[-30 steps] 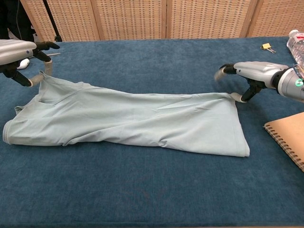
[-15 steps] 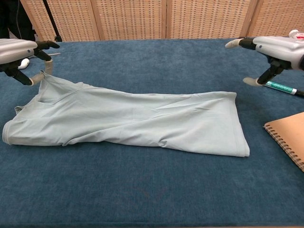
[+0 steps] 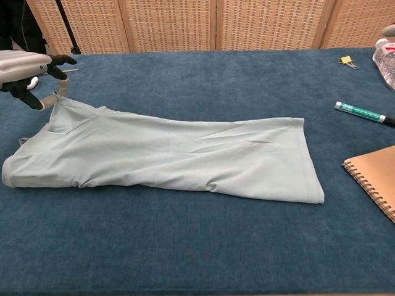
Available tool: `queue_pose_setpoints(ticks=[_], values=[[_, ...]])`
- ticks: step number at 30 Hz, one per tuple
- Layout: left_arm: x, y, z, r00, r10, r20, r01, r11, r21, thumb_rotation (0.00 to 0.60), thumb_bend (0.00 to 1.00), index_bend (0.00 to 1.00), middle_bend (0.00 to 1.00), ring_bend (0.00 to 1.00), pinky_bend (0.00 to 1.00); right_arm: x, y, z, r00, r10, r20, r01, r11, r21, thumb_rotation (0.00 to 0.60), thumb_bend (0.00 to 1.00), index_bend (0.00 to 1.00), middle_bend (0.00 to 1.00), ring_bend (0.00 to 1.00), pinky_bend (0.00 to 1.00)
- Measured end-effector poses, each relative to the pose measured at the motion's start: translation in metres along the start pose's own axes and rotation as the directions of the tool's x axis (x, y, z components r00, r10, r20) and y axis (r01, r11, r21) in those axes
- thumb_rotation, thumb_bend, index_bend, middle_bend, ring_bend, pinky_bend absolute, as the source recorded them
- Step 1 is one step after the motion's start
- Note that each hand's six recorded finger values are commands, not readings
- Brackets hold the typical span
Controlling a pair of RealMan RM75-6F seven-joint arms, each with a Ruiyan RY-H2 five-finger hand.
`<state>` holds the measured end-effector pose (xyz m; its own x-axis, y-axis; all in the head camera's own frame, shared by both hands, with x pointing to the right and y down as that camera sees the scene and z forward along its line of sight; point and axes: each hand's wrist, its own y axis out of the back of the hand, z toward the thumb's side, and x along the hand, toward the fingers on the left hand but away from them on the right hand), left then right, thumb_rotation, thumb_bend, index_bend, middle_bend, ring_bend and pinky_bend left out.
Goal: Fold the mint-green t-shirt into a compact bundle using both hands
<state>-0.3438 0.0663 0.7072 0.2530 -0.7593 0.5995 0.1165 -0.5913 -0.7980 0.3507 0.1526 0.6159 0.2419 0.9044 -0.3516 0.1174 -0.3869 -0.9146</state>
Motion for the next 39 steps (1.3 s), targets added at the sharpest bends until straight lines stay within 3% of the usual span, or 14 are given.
queue_pose_setpoints(ticks=[4, 11, 12, 16, 17, 24, 29, 39], values=[[0.006, -0.001, -0.002, 0.999, -0.018, -0.028, 0.018, 0.999, 0.028, 0.600, 0.57, 0.73, 0.00, 0.00, 0.00, 0.025, 0.005, -0.003, 1.000, -0.006, -0.005, 0.006, 1.000, 0.030, 0.600, 0.26, 0.00, 0.00, 0.00, 0.00], [0.015, -0.006, -0.001, 0.997, -0.034, -0.071, 0.038, 0.997, 0.063, 0.600, 0.56, 0.71, 0.00, 0.00, 0.00, 0.026, 0.004, -0.007, 1.000, -0.005, 0.007, 0.005, 0.999, 0.043, 0.600, 0.26, 0.00, 0.00, 0.00, 0.00], [0.016, -0.006, -0.001, 0.997, -0.034, -0.076, 0.039, 0.997, 0.073, 0.600, 0.55, 0.66, 0.00, 0.00, 0.00, 0.026, 0.004, -0.007, 1.000, -0.005, 0.007, 0.005, 0.999, 0.043, 0.600, 0.26, 0.00, 0.00, 0.00, 0.00], [0.020, -0.013, -0.002, 0.994, -0.037, -0.105, 0.047, 0.994, 0.100, 0.600, 0.42, 0.10, 0.00, 0.00, 0.00, 0.026, 0.003, -0.006, 1.000, -0.002, 0.004, 0.002, 0.999, 0.044, 0.600, 0.26, 0.00, 0.00, 0.00, 0.00], [0.020, -0.015, -0.003, 0.993, -0.041, -0.110, 0.052, 0.994, 0.095, 0.600, 0.39, 0.02, 0.00, 0.00, 0.00, 0.026, 0.002, -0.007, 1.000, -0.002, 0.004, 0.002, 0.999, 0.045, 0.600, 0.26, 0.00, 0.00, 0.00, 0.00], [0.019, -0.018, -0.007, 0.987, -0.061, -0.146, 0.074, 0.993, 0.087, 0.600, 0.31, 0.00, 0.00, 0.00, 0.00, 0.027, 0.003, -0.006, 1.000, -0.004, 0.002, 0.004, 0.999, 0.047, 0.600, 0.26, 0.00, 0.00, 0.00, 0.00], [0.014, -0.010, -0.010, 0.989, -0.045, -0.141, 0.055, 0.996, 0.065, 0.600, 0.17, 0.00, 0.00, 0.00, 0.00, 0.028, 0.002, -0.005, 1.000, -0.001, -0.002, 0.001, 0.999, 0.048, 0.600, 0.24, 0.00, 0.00, 0.00, 0.00], [-0.016, 0.003, -0.017, 1.000, 0.011, 0.019, -0.011, 1.000, -0.020, 0.600, 0.21, 0.00, 0.00, 0.00, 0.00, 0.027, 0.003, -0.005, 1.000, -0.007, 0.003, 0.007, 0.999, 0.046, 0.600, 0.25, 0.00, 0.00, 0.00, 0.00]])
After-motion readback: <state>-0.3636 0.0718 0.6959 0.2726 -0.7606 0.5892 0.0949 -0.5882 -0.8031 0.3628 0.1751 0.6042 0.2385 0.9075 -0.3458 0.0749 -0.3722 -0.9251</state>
